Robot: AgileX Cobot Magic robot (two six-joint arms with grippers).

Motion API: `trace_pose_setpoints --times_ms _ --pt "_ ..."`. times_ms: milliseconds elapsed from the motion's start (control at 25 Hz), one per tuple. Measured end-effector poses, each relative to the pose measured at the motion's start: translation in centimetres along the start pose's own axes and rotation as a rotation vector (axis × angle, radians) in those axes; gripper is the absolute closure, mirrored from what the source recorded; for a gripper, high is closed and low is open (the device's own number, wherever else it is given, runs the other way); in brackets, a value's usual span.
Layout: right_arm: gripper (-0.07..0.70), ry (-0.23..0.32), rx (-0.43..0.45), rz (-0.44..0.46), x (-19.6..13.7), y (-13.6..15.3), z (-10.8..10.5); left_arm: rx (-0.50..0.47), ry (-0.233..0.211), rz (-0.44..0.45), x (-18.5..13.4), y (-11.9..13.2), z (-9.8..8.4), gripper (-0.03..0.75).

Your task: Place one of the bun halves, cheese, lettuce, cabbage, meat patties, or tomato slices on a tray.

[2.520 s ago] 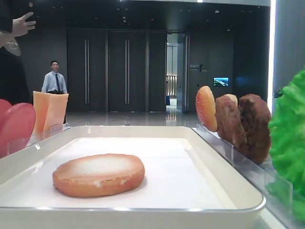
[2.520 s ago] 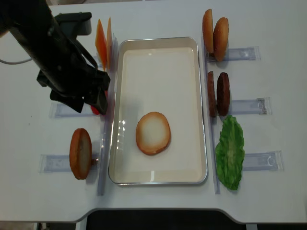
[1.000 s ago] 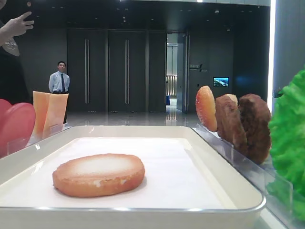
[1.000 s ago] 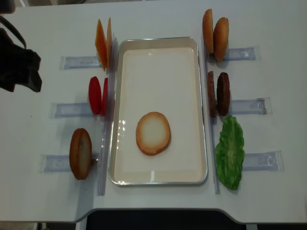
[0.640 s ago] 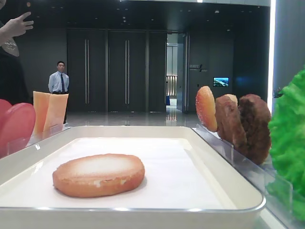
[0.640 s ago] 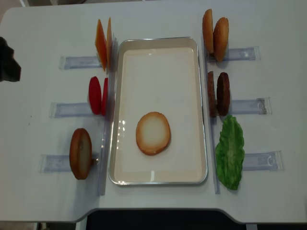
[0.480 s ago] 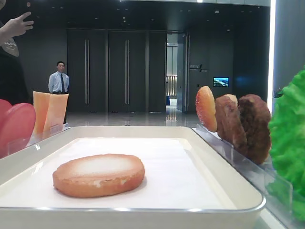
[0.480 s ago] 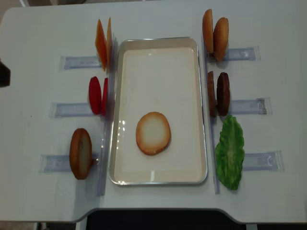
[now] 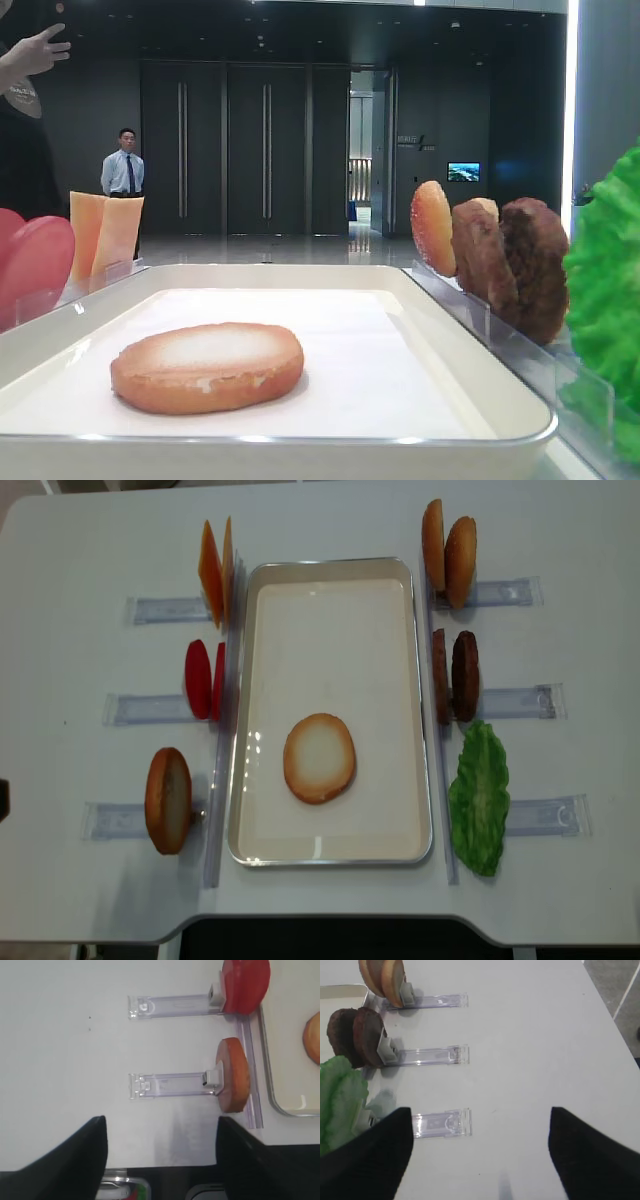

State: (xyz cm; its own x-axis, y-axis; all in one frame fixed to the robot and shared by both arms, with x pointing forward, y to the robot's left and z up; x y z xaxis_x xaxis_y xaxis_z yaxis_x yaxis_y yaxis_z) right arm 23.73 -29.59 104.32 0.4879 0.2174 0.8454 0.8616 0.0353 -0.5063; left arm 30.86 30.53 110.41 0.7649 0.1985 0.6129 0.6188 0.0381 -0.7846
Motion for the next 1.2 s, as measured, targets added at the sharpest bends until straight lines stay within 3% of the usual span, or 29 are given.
trace_pose_setpoints --times_ms 560,840,1000,1200 --pt "0.100 0.000 0.000 0.000 0.0 0.0 0.0 -0.080 0.025 -0.160 -7.7 -0.2 1.0 0.199" --pt "0.100 0.000 0.000 0.000 0.0 0.0 0.0 -0.114 0.020 -0.230 -9.3 0.9 1.1 0.199" --pt "0.100 0.000 0.000 0.000 0.0 0.0 0.0 -0.132 0.017 -0.323 -9.5 1.0 1.1 0.199" --pt "0.100 0.000 0.000 0.000 0.0 0.0 0.0 -0.135 0.016 -0.341 -9.6 1.1 1.2 0.199"
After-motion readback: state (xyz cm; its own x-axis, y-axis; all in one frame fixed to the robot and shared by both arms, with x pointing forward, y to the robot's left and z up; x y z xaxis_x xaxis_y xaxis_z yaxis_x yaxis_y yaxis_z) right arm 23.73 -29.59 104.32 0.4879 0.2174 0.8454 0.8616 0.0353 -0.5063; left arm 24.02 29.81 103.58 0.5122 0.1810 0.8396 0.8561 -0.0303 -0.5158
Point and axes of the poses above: a point on each arm's last joint axis where the gripper is mounted, y pointing out along that axis toward the gripper, z along the wrist's bending axis when the last joint is at zero, x = y × z, the point moved 1 cm from there along y, pointing out along that axis toward the gripper, and after that the axes turned 13 degrees about -y, right-handed, at the moved point
